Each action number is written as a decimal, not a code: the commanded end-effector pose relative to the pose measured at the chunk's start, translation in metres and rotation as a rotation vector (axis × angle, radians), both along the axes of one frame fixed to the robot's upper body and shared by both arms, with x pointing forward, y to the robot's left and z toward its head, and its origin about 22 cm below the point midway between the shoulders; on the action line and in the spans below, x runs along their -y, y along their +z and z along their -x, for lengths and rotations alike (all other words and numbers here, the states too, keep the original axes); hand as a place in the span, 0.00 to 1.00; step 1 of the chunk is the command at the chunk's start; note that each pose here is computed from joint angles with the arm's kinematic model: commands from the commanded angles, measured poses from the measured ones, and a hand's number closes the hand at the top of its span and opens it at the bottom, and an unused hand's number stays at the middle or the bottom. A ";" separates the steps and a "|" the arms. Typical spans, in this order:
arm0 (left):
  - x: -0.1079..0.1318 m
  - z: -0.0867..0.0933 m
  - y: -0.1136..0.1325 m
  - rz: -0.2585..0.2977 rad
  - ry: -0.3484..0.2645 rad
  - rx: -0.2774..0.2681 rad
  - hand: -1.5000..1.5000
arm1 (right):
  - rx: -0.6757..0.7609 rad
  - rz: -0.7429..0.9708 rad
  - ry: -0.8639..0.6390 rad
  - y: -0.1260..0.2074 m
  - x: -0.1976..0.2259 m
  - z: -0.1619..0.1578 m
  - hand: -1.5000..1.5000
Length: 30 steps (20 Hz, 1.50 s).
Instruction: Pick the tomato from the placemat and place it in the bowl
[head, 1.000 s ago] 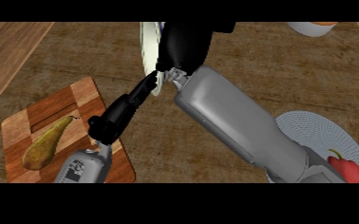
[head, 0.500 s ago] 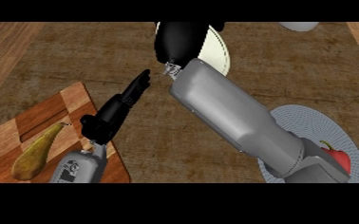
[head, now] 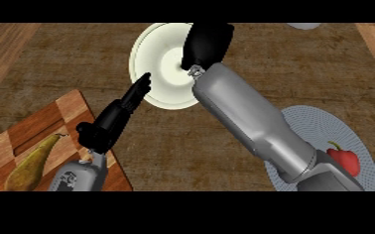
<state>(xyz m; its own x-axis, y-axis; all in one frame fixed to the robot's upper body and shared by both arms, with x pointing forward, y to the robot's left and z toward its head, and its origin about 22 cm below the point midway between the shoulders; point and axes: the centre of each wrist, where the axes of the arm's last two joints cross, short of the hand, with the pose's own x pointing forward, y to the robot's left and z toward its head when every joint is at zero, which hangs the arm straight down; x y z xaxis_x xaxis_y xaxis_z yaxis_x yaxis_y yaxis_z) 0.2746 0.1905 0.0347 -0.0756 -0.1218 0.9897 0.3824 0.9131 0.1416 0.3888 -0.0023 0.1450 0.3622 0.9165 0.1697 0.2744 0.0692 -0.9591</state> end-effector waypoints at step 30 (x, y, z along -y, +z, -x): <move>-0.041 0.022 -0.008 -0.011 0.131 -0.031 0.50 | 0.468 -0.702 -0.257 -0.036 0.127 0.033 0.00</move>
